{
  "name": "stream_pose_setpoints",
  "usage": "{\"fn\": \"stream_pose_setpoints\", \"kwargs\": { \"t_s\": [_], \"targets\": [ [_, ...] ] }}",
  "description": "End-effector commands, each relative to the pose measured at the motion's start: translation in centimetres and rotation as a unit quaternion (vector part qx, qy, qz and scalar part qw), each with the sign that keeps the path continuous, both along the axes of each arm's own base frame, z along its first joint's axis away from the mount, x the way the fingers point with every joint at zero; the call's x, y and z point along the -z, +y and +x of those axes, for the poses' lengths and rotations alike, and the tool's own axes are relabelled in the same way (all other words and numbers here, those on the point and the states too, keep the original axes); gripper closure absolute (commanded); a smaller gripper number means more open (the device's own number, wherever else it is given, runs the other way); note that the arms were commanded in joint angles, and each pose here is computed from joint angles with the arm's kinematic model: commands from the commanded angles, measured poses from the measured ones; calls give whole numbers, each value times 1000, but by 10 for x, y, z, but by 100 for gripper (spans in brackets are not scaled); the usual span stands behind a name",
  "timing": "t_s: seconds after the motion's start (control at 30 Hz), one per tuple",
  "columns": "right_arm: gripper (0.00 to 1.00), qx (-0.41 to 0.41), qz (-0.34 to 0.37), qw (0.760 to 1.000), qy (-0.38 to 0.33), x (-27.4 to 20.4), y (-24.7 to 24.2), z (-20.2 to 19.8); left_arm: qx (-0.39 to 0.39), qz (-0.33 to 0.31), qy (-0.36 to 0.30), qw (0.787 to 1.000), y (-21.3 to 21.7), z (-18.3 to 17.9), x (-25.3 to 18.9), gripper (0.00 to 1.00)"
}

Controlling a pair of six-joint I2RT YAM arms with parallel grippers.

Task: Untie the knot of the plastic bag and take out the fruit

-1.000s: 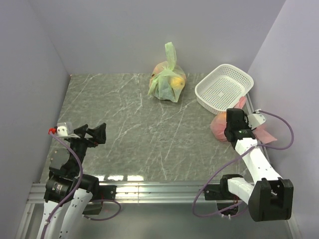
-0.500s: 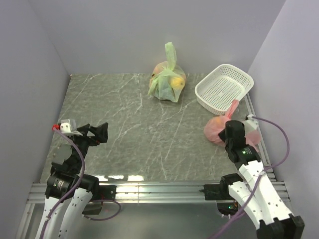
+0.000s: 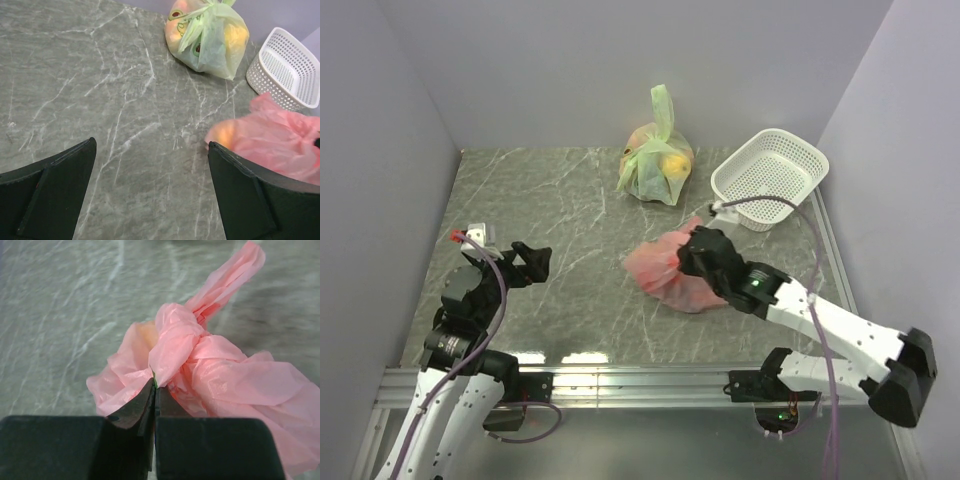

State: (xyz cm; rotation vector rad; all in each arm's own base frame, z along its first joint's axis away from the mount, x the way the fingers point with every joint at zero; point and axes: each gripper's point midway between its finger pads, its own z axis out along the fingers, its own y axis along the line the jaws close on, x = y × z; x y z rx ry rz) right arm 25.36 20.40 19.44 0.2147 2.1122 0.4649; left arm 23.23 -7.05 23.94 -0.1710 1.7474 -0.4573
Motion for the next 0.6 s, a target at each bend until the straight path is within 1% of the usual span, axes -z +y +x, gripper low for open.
{"fn": "stream_pose_setpoints", "kwargs": {
  "t_s": [0.0, 0.03, 0.07, 0.1, 0.13, 0.17, 0.2, 0.23, 0.27, 0.3, 0.33, 0.37, 0.43, 0.47, 0.53, 0.57],
  "targets": [
    [100, -9, 38, 997, -66, -31, 47, 20, 27, -11, -24, 999, -10, 0, -21, 1],
    [100, -16, 45, 997, -66, -26, 59, 19, 29, -11, -20, 999, -11, 1, -18, 1],
    [100, -39, 67, 995, -70, -25, 81, 12, 34, -14, -18, 999, -14, 2, -18, 1],
    [100, -52, 61, 995, -58, -10, 94, 9, 38, -14, -14, 999, -15, 2, -16, 1],
    [98, -72, 71, 993, -56, -9, 110, 2, 42, -14, -5, 999, -17, 4, -13, 1],
    [80, -105, 73, 990, -52, -10, 130, -11, 50, -20, 1, 999, -21, 3, -12, 1],
    [68, -129, 60, 989, -42, 1, 142, -18, 59, -24, 4, 998, -24, 2, -12, 1],
    [55, -159, 63, 983, -58, -8, 155, -23, 68, -27, 8, 997, -28, 2, -11, 1],
    [30, -209, 74, 974, -55, -14, 172, -35, 83, -38, 13, 996, -34, 0, -11, 1],
    [22, -225, 77, 970, -59, -20, 176, -38, 89, -43, 15, 995, -36, 0, -11, 1],
    [17, -239, 69, 966, -68, -26, 177, -39, 93, -48, 18, 994, -39, 0, -12, 1],
    [11, -249, 70, 962, -84, -43, 175, -41, 102, -58, 23, 993, -43, -1, -12, 1],
    [10, -271, 44, 954, -123, -65, 168, -42, 114, -65, 27, 991, -48, -2, -15, 1],
    [9, -276, 38, 950, -139, -86, 159, -44, 119, -70, 29, 990, -50, -2, -16, 1],
    [9, -268, 0, 950, -162, -100, 139, -38, 140, -78, 32, 987, -58, -2, -17, 1],
    [9, -263, -5, 949, -174, -110, 128, -36, 146, -83, 32, 985, -61, -1, -18, 1]
  ]
}}
